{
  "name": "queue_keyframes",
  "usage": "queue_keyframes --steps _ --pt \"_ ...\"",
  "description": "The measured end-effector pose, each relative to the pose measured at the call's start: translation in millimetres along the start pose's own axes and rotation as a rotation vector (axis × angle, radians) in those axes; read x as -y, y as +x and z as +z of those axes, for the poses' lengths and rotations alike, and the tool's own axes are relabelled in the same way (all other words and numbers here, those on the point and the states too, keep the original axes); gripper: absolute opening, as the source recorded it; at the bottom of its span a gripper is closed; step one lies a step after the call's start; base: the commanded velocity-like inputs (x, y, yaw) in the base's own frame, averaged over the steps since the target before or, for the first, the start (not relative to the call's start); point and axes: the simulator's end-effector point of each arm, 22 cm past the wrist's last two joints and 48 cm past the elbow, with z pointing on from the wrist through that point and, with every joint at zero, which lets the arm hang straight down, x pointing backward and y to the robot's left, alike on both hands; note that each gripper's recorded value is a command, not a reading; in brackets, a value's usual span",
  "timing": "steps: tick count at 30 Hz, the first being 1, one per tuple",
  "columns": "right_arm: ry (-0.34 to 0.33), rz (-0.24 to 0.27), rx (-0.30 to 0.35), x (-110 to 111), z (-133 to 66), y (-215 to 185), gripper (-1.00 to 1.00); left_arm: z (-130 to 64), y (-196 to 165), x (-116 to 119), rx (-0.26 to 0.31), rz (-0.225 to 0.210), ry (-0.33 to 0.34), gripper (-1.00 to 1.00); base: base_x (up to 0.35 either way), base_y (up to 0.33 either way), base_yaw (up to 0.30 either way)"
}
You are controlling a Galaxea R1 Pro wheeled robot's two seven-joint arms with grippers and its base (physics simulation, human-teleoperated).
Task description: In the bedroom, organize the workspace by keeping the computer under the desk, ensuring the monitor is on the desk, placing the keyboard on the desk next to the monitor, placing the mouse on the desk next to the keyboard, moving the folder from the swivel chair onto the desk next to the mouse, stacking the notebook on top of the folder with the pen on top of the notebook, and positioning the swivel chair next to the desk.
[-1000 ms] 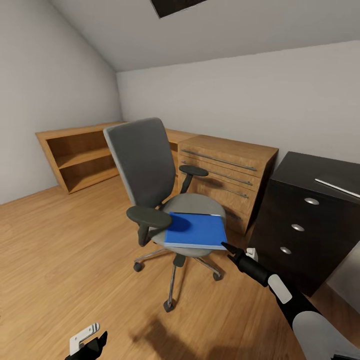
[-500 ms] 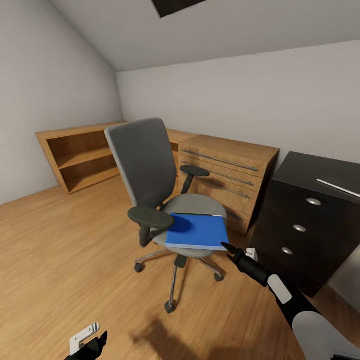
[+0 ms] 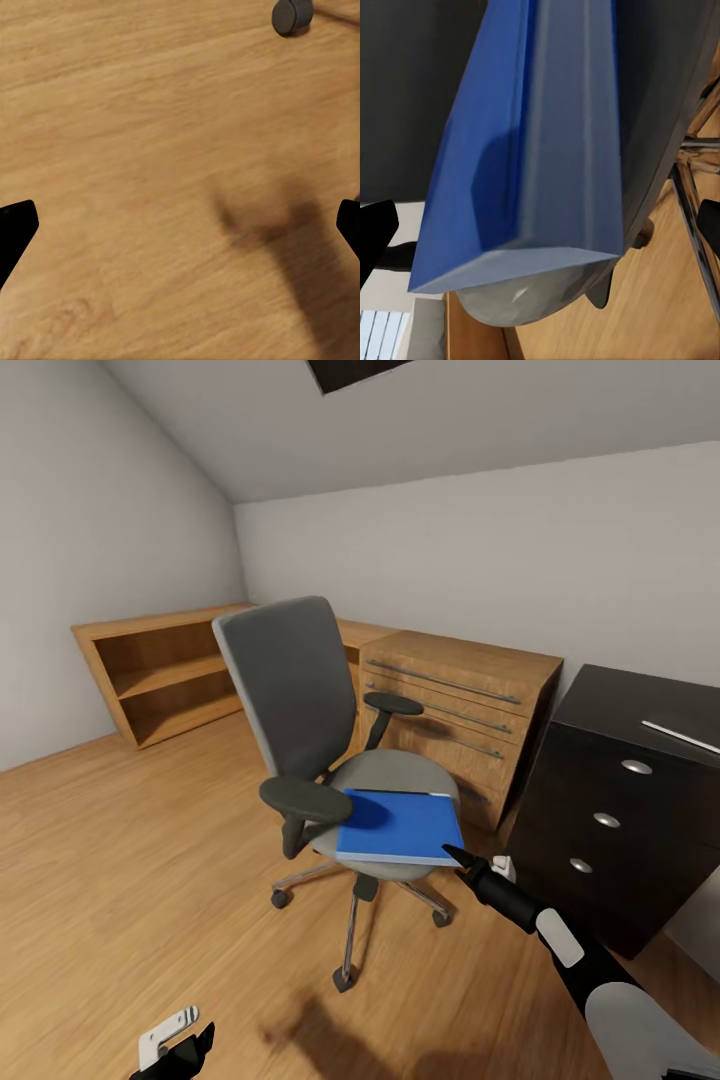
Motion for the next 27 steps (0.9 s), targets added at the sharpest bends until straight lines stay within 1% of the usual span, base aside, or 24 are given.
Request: queue_keyframes --steps 18,19,27 --pt "-0.001 -0.001 0.002 -0.7 0.1 -1.1 1.00 0.0 0.0 0.0 0.000 0.000 0.000 1.00 0.000 0.000 0.000" --pt "-0.001 -0.001 0.002 -0.7 0.0 -1.3 -1.00 0.0 0.0 0.0 0.000 0.000 0.000 1.00 0.000 0.000 0.000" --pt "-0.004 0.002 0.006 -1.0 -0.6 -2.6 -1.00 0.0 0.0 0.0 0.000 0.001 0.000 1.00 0.000 0.000 0.000"
